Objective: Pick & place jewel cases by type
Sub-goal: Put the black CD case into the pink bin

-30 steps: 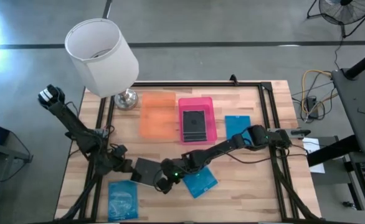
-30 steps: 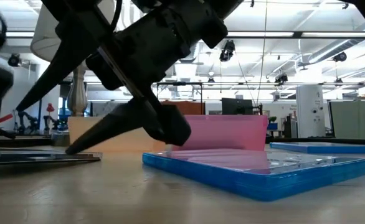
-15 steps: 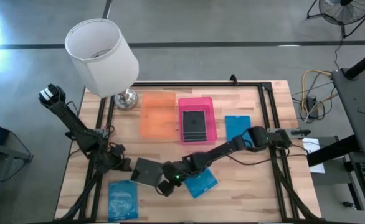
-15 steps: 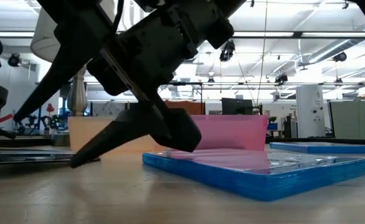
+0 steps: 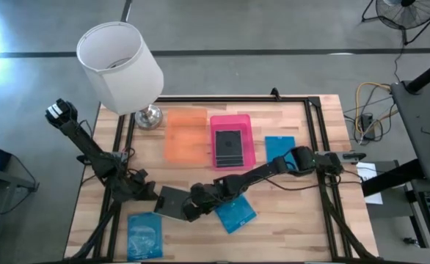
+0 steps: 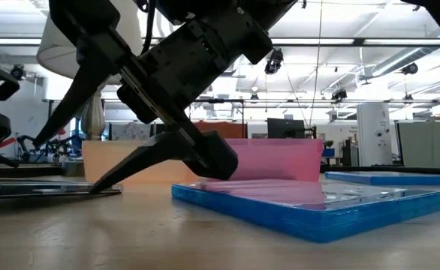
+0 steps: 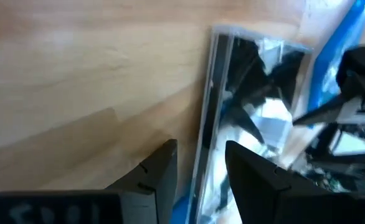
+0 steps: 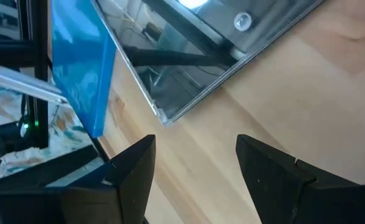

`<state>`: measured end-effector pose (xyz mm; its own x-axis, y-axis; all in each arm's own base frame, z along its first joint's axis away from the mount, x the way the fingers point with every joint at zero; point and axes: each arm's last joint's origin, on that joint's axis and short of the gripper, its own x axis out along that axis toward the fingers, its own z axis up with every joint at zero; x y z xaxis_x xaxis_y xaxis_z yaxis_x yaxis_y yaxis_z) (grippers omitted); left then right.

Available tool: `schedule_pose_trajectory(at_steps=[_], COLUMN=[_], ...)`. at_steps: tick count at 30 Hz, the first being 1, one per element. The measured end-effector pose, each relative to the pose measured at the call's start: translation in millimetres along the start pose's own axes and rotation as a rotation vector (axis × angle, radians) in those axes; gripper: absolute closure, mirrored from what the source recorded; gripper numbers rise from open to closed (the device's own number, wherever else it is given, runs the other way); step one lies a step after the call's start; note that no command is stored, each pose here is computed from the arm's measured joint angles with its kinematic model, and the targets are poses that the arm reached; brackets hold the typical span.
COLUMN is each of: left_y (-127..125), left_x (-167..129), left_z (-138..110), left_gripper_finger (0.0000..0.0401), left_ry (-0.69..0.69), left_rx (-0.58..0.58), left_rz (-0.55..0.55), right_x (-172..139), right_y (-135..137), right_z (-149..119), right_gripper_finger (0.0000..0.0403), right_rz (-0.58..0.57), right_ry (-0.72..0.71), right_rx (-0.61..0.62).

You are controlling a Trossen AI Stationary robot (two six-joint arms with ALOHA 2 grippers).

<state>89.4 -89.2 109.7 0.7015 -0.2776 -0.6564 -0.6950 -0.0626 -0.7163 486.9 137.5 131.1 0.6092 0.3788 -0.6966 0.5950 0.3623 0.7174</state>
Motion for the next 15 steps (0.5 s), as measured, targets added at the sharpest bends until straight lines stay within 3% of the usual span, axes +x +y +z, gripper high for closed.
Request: schedule_pose_trajectory(at_steps=[6,15], left_y=[3,-1], left_x=[2,8], left_z=[1,0], left_gripper_finger=[0.0281,0.0281], left_ry=[-0.008,-0.03], left_rx=[-0.003,-0.019], left_rz=[0.007,0.013], right_x=[3,4], right_y=[-12,-16], right_z=[3,11], right_gripper_finger=[0.0184,0.0184], right_rz=[-0.008,0.086], right_ry=[-0.014,-0.063], right_rx=[0.036,0.067])
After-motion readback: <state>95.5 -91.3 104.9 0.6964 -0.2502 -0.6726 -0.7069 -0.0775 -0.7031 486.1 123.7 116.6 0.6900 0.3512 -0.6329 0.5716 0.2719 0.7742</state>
